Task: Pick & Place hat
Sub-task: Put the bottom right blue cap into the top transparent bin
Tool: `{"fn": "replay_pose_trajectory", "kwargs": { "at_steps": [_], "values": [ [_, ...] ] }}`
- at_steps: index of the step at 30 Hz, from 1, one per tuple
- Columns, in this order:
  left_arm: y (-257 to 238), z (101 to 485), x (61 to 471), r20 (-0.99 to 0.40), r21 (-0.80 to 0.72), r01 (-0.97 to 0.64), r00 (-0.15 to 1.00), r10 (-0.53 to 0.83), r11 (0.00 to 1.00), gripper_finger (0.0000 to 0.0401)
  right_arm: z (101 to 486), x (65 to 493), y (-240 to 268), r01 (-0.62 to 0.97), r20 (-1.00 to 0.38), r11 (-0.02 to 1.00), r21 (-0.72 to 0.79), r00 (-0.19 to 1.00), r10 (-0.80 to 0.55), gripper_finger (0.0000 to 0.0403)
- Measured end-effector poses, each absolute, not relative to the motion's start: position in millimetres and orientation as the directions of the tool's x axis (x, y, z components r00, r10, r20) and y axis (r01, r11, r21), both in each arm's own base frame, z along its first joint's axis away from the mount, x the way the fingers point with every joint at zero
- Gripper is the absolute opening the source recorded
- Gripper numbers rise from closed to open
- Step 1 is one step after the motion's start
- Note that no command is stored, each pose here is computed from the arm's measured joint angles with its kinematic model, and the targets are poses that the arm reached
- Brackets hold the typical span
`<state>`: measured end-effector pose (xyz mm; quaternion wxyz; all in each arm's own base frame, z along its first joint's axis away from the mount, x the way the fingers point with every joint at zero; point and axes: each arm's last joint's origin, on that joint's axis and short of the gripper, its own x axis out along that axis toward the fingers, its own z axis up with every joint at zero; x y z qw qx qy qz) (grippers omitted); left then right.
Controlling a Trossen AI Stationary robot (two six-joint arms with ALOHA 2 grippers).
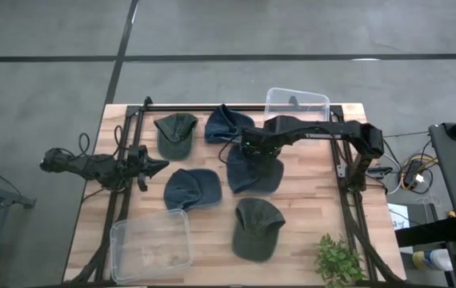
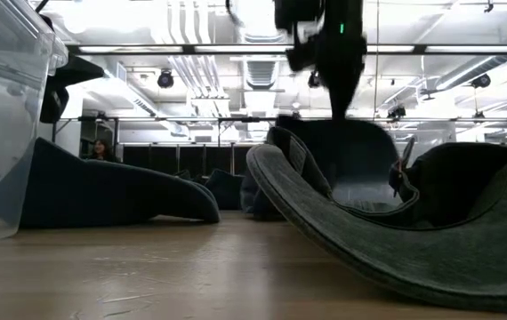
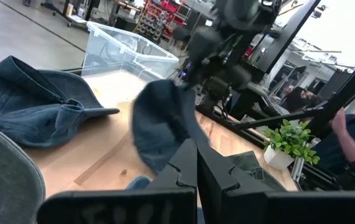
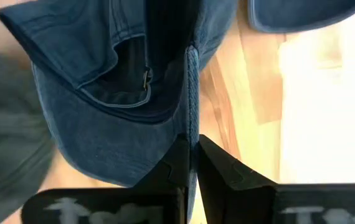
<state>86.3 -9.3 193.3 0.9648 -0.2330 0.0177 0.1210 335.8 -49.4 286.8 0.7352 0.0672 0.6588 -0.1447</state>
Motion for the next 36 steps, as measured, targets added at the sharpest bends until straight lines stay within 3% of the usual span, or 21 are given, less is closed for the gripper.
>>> {"fn": "replay_pose_trajectory", "kwargs": {
  "at_steps": [8,17,25,31,36],
  "values": [
    [-9.3,195.4,86.4,-0.070,-0.449,-0.232,0.972,0.225,0.863,0.0000,375.0,318.0,-30.1,0.246,-0.955,0.969,-0.011,0.284,-0.083,0.0011],
    [-9.3,195.4,86.5,-0.071,-0.449,-0.232,0.972,0.225,0.863,0.0000,451.2,262.7,-26.7,0.102,-0.797,0.940,0.325,0.565,0.214,0.0011],
    [-9.4,195.4,86.5,-0.071,-0.451,-0.232,0.972,0.224,0.862,0.0000,490.1,217.5,-19.6,-0.102,-0.546,0.816,0.569,0.695,0.468,0.0011],
    [-9.4,195.3,86.5,-0.071,-0.452,-0.232,0.972,0.224,0.861,0.0000,516.2,202.2,-13.2,-0.355,-0.322,0.748,0.561,0.738,0.593,0.0011],
    [-9.3,195.3,86.5,-0.071,-0.455,-0.232,0.972,0.225,0.860,0.0000,539.8,195.8,-9.4,-0.601,-0.130,0.695,0.394,0.713,0.689,0.0011]
  ]
}}
